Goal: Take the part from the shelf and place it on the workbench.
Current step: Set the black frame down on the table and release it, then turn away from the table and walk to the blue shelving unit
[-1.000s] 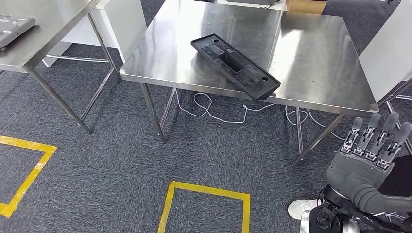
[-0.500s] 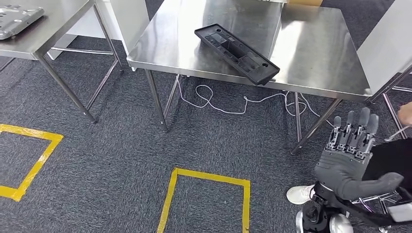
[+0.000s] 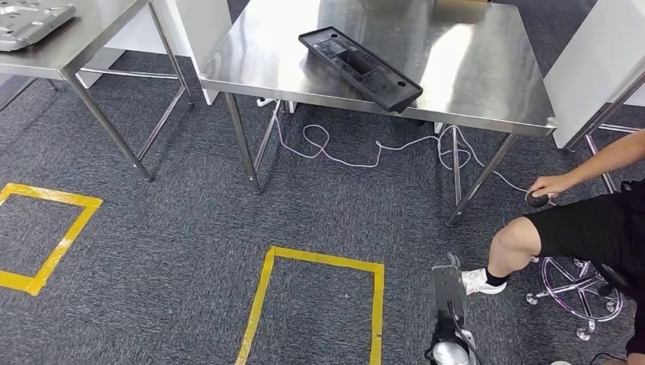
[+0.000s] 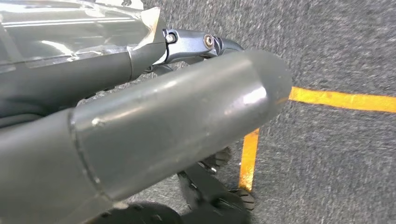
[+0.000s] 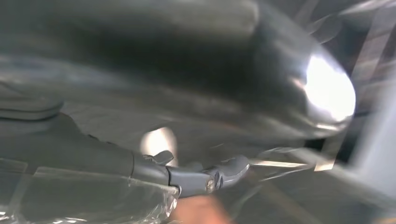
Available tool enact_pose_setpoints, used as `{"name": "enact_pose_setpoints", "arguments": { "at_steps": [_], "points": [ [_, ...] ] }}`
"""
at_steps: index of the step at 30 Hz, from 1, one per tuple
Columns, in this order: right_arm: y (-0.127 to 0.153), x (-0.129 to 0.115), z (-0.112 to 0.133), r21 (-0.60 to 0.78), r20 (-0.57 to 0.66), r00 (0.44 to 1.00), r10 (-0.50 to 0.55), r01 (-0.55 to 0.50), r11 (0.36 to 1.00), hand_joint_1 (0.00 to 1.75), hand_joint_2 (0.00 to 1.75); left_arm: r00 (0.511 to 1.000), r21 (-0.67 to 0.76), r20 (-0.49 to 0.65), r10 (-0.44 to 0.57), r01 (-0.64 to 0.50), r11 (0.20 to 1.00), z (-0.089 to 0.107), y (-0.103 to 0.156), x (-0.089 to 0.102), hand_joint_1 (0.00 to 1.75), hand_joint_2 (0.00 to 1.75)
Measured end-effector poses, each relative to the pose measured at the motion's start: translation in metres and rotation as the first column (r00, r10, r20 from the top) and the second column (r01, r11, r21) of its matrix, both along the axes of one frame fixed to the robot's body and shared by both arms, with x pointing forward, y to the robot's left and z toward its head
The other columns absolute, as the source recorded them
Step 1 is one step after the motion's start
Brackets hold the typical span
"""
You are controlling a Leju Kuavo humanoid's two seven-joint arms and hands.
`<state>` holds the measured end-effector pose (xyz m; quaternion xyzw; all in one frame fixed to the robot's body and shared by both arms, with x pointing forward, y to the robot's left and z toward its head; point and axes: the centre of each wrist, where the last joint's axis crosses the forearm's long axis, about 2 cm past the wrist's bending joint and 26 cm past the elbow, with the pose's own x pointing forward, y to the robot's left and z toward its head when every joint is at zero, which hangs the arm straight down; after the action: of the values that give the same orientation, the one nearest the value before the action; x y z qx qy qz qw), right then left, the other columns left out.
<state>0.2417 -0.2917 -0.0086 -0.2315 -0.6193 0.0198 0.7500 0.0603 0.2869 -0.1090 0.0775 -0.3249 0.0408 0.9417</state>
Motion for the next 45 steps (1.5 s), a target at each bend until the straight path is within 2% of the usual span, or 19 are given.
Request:
{"name": "enact_pose_setpoints", "arguments": {
  "at_steps": [4,8,11,17,24,31,42,45],
  "points": [
    [-0.01,-0.032,-0.038,-0.019,-0.28,0.96,-0.024,0.019,1.0,0.0,0.0,1.0,0.004,-0.013,-0.013,0.013,1.0,0.0,0.0,-0.001,0.0,0.0],
    [-0.015,-0.069,-0.063,-0.024,-0.509,0.86,-0.033,0.024,0.999,0.0,0.0,0.999,0.008,-0.023,-0.027,0.027,1.0,0.0,0.001,-0.001,0.0,0.0],
    [-0.019,-0.094,-0.075,0.016,-0.643,0.766,0.006,0.006,1.0,0.0,0.0,0.999,0.007,-0.032,-0.042,0.043,0.999,0.0,0.002,-0.001,0.0,0.0],
    [-0.018,-0.125,-0.087,0.098,-0.791,0.602,0.107,-0.048,0.994,0.0,0.0,0.997,0.006,-0.031,-0.068,0.068,0.998,0.001,0.003,0.007,0.0,0.0],
    [-0.017,-0.152,-0.095,0.11,-0.873,0.471,0.128,-0.066,0.992,0.0,0.0,0.997,0.012,-0.03,-0.077,0.077,0.997,0.001,0.003,0.01,0.0,0.0],
    [-0.015,-0.164,-0.097,0.099,-0.9,0.418,0.128,-0.09,0.991,0.0,0.0,0.996,0.018,-0.035,-0.079,0.079,0.997,0.002,0.001,0.011,0.0,0.0],
    [-0.02,-0.175,-0.099,0.082,-0.912,0.395,0.115,-0.1,0.992,0.0,0.0,0.995,0.014,-0.032,-0.095,0.095,0.995,0.002,-0.003,0.015,0.0,0.0],
    [-0.018,-0.171,-0.098,0.082,-0.909,0.399,0.121,-0.112,0.99,0.0,0.0,0.995,0.019,-0.033,-0.093,0.094,0.995,0.002,-0.001,0.013,0.0,0.0]
  ]
}}
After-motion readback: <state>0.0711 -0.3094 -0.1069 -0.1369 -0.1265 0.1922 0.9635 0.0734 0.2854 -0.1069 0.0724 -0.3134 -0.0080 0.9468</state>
